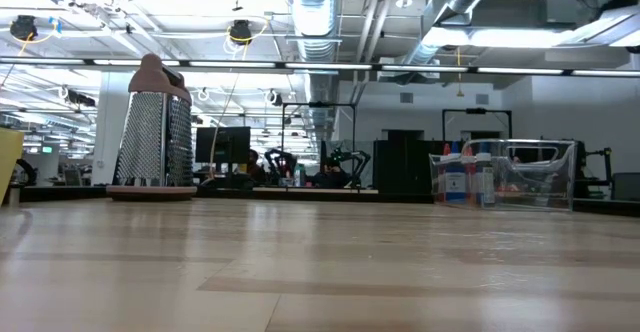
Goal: Pick & Place Food Item
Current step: Put the blue food coloring bottle into the transparent bin, then return to Home Position
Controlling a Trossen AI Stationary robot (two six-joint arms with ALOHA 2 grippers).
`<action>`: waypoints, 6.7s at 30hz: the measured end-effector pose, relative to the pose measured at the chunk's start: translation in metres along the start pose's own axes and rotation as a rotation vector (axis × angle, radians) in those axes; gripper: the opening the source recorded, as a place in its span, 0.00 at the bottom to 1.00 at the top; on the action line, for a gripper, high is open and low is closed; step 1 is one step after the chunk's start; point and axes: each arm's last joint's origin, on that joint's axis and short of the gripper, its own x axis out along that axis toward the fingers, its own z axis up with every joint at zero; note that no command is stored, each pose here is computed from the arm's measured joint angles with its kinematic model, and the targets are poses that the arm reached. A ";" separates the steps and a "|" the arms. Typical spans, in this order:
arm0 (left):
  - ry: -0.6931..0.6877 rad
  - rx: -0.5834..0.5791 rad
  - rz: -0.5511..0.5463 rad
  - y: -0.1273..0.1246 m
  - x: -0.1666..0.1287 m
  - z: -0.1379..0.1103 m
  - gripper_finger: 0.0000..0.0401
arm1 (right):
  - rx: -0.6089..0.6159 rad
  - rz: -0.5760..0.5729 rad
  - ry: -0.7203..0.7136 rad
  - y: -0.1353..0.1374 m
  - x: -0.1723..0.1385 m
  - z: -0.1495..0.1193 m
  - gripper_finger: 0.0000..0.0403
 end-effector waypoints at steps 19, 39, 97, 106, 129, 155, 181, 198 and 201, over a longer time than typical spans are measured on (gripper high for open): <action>0.092 0.048 -0.019 -0.008 -0.004 -0.012 0.54 | -0.032 0.010 -0.244 -0.002 -0.066 0.163 0.25; 0.131 0.201 0.002 -0.009 -0.006 -0.018 0.54 | 0.383 0.144 -0.220 -0.263 -0.142 0.318 0.25; -0.051 0.023 0.222 0.023 0.004 0.006 0.54 | 0.090 0.040 -0.058 -0.317 0.026 0.379 0.26; -0.051 0.023 0.222 0.023 0.004 0.006 0.54 | 0.086 0.064 -0.058 -0.316 0.026 0.380 0.42; 0.032 0.062 0.386 0.043 -0.044 0.003 0.54 | -0.074 0.299 -0.415 -0.300 -0.070 0.384 0.46; -0.047 0.046 0.152 0.158 -0.055 -0.147 0.12 | -0.197 0.633 -0.903 -0.177 -0.176 0.220 0.36; -0.098 0.115 0.195 0.158 -0.097 -0.212 0.09 | -0.062 0.617 -0.863 -0.091 -0.140 0.208 0.34; -0.013 0.027 0.306 0.167 -0.085 -0.231 0.06 | -0.109 0.676 -0.943 -0.038 -0.118 0.225 0.34; -0.028 -0.047 0.320 0.168 -0.085 -0.231 0.04 | -0.109 0.673 -0.942 -0.036 -0.116 0.226 0.34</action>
